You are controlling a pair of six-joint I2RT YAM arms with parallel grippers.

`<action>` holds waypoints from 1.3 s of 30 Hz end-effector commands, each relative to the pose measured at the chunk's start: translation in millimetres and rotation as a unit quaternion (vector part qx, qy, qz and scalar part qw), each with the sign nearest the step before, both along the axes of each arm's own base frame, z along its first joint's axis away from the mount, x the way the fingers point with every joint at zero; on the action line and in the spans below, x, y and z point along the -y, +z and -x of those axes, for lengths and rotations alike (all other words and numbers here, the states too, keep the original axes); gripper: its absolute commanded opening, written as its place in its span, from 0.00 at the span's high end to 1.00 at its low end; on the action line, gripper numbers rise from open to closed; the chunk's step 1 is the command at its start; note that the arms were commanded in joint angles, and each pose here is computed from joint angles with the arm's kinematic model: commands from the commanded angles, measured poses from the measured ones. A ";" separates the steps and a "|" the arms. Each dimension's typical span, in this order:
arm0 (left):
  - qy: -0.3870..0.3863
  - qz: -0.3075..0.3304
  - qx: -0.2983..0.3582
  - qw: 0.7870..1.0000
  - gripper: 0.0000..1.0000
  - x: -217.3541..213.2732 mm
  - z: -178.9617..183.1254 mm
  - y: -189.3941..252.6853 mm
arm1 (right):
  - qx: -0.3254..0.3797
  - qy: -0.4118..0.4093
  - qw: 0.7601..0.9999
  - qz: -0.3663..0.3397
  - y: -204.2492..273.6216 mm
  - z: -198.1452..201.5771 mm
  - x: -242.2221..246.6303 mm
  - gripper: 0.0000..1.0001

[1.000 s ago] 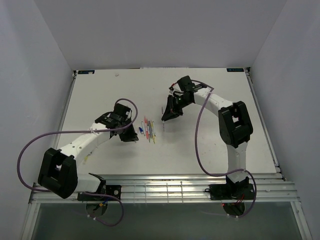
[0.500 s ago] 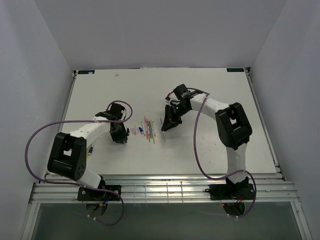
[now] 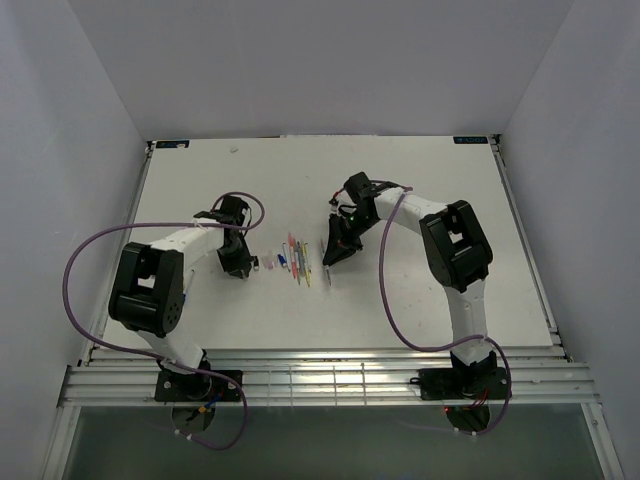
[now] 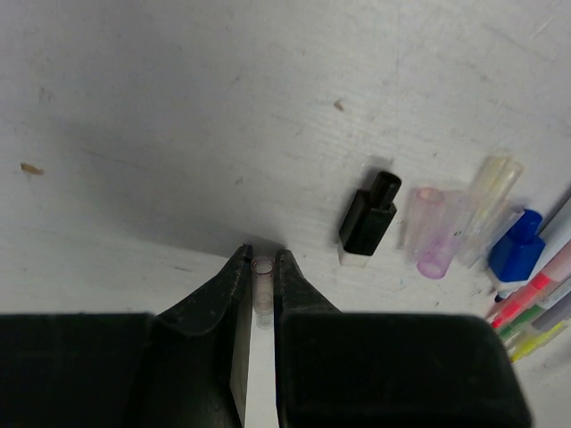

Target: Open the pen caps

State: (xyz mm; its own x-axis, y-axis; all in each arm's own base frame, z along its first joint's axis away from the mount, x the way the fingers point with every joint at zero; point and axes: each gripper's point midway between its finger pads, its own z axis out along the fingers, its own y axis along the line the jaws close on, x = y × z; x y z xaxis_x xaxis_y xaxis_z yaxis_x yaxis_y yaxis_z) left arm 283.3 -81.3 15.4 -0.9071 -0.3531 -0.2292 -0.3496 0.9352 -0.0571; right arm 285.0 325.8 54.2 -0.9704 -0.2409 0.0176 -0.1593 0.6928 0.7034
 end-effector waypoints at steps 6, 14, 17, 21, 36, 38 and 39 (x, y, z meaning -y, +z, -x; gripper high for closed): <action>0.013 -0.009 0.012 1.000 0.82 -2.9 -26.2 3.3 | 0.009 0.019 1.000 -0.008 3.1 -1.7 -13.5 0.92; 0.013 -0.005 -0.002 1.000 0.74 -2.1 -20.6 -2.0 | 0.005 0.018 1.000 -0.001 -7.5 -5.4 -15.4 0.92; 0.013 -0.004 -0.007 1.000 0.73 -2.0 -17.6 -4.3 | 0.002 0.017 1.000 0.002 -11.4 -5.4 -15.2 0.92; 0.013 0.002 -0.013 1.000 0.71 0.1 -15.0 -7.3 | -0.001 0.018 1.000 0.005 -12.8 -4.3 -15.1 0.89; 0.017 0.002 -0.008 1.000 0.60 0.1 -16.3 0.1 | 0.009 0.021 1.000 -0.001 -11.7 -9.3 -18.8 0.80; 0.019 0.004 -0.004 1.000 0.59 0.8 -17.6 3.9 | 0.012 0.021 1.000 -0.004 -9.6 -11.1 -20.4 0.78; 0.020 0.005 -0.004 1.000 0.59 1.3 -17.1 4.7 | 0.011 0.021 1.000 -0.005 -9.9 -12.0 -20.5 0.76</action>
